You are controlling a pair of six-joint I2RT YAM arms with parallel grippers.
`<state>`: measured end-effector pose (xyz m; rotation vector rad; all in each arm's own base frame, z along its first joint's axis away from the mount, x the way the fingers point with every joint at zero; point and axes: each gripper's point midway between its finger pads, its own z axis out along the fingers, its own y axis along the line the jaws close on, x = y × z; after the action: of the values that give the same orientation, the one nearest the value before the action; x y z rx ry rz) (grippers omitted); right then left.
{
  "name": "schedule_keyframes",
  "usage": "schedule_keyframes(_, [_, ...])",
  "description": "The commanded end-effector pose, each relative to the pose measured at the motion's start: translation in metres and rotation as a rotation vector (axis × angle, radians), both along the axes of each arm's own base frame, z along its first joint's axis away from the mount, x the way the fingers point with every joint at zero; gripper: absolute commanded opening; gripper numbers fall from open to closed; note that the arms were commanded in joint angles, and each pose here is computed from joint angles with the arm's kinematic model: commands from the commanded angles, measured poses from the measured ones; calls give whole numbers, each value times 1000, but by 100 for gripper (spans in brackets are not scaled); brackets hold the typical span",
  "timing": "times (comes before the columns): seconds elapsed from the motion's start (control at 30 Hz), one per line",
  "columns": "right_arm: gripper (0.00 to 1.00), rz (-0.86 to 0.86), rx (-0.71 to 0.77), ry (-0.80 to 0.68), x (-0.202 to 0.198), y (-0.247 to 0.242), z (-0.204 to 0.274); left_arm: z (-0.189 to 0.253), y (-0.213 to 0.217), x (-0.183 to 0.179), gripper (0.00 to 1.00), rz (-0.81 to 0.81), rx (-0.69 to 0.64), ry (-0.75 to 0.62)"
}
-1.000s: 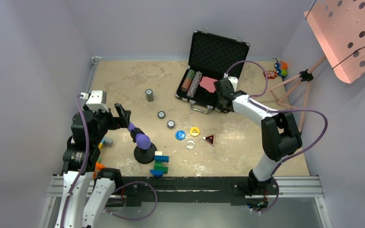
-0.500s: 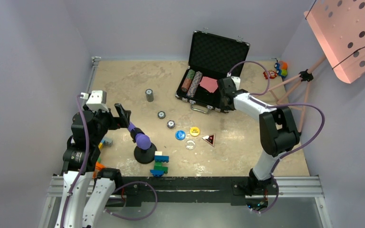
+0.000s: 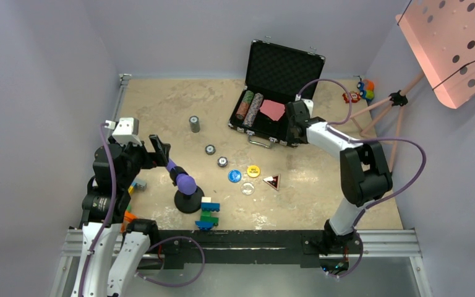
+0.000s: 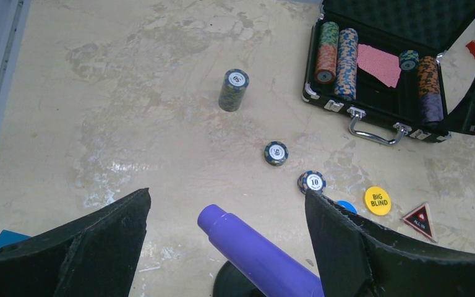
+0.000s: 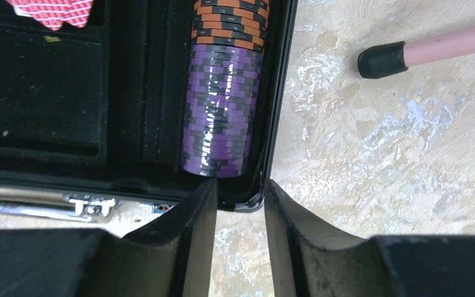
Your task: Pack up texas hold em set
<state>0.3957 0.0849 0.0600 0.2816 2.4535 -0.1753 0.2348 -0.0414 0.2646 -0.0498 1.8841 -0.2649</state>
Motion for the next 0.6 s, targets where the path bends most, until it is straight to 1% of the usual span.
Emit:
schedule_keyframes(0.0, [40, 74, 62, -152, 11, 8, 48, 3, -1, 3, 98, -9, 12, -16])
schedule_keyframes(0.1, [46, 117, 93, -196, -2, 11, 67, 3, -1, 3, 98, -10, 12, -14])
schedule_keyframes(0.2, [48, 169, 126, -226, -15, 15, 86, 3, -2, 3, 98, -14, 10, -14])
schedule_keyframes(0.27, [49, 214, 147, -244, -27, 20, 97, 4, -8, 1, 98, -49, 4, -20])
schedule_keyframes(0.3, [58, 237, 154, -250, -33, 23, 102, 5, -12, 1, 98, -75, -1, -26])
schedule_keyframes(0.33, [59, 251, 155, -253, -39, 24, 105, 6, -15, 0, 98, -89, -5, -31])
schedule_keyframes(0.5, [60, 264, 194, -238, -73, 25, 109, 6, -19, -2, 97, -115, -12, -35])
schedule_keyframes(0.53, [66, 263, 203, -227, -79, 26, 106, 6, -19, -2, 97, -115, -12, -31])
schedule_keyframes(0.57, [68, 263, 209, -214, -85, 28, 103, 5, -19, -2, 97, -116, -14, -30])
